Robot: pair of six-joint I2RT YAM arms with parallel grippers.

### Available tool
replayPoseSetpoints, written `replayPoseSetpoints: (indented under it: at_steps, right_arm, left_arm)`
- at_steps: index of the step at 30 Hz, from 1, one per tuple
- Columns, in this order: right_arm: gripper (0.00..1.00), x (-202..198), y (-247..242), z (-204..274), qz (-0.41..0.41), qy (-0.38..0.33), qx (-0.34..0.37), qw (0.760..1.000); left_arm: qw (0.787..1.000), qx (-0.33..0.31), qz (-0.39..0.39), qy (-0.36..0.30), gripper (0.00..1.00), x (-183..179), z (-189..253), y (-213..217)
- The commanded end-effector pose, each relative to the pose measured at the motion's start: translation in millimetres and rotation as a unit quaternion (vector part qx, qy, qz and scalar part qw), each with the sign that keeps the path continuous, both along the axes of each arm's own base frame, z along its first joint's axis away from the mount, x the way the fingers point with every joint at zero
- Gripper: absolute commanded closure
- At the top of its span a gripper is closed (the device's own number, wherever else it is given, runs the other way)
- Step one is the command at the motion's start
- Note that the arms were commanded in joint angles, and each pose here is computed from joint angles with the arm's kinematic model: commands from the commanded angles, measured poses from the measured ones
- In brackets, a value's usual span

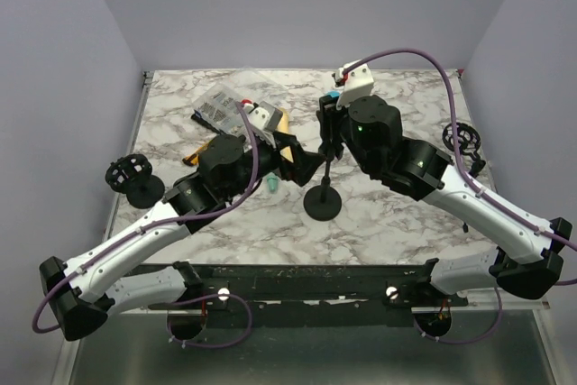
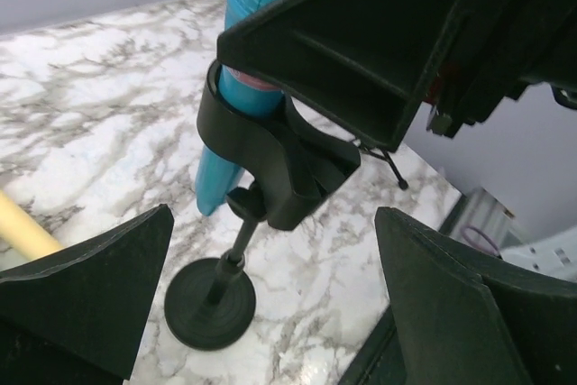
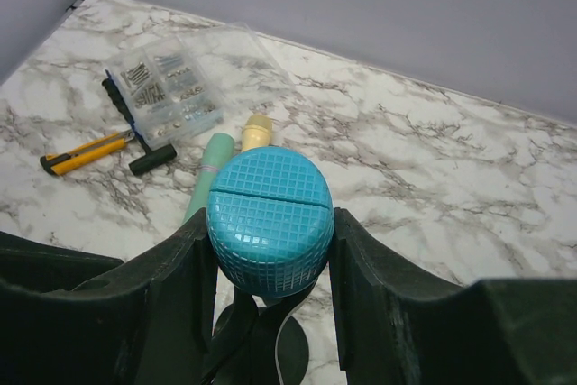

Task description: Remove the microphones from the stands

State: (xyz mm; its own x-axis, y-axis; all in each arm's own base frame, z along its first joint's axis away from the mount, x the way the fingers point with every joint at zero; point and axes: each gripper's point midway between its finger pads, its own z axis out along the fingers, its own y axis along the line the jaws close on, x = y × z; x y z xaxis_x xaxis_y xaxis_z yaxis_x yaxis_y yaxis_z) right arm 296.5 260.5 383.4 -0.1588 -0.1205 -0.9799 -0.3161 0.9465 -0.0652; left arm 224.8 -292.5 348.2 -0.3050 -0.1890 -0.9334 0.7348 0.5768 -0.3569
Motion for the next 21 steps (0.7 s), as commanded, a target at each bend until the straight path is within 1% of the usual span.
replayPoseSetpoints:
  at_steps: [1,5,11,16,21]
  right_arm:
    - [0.94,3.3,-0.2,-11.9,-0.011,0.012,-0.010,1.000]
    - [0.96,2.0,3.0,-10.4,-0.004,0.013,-0.002,1.000]
    - [0.96,0.4,4.4,-10.1,0.002,0.015,0.009,1.000]
    - [0.96,-1.8,3.9,-10.3,0.005,0.016,0.018,1.000]
    - [0.96,-3.1,1.3,-7.1,0.003,0.016,0.021,1.000]
  left_arm:
    - [0.986,-0.016,0.160,-0.045,0.01,32.1,19.0,9.7]
    - [0.980,0.002,0.188,-0.058,0.01,38.0,17.8,-4.9]
    - [0.979,0.001,0.196,-0.061,0.01,34.6,8.2,-20.9]
    - [0.982,0.000,0.181,-0.055,0.01,31.1,2.9,-37.5]
    - [0.987,-0.013,0.150,-0.051,0.01,16.9,-1.1,-46.8]
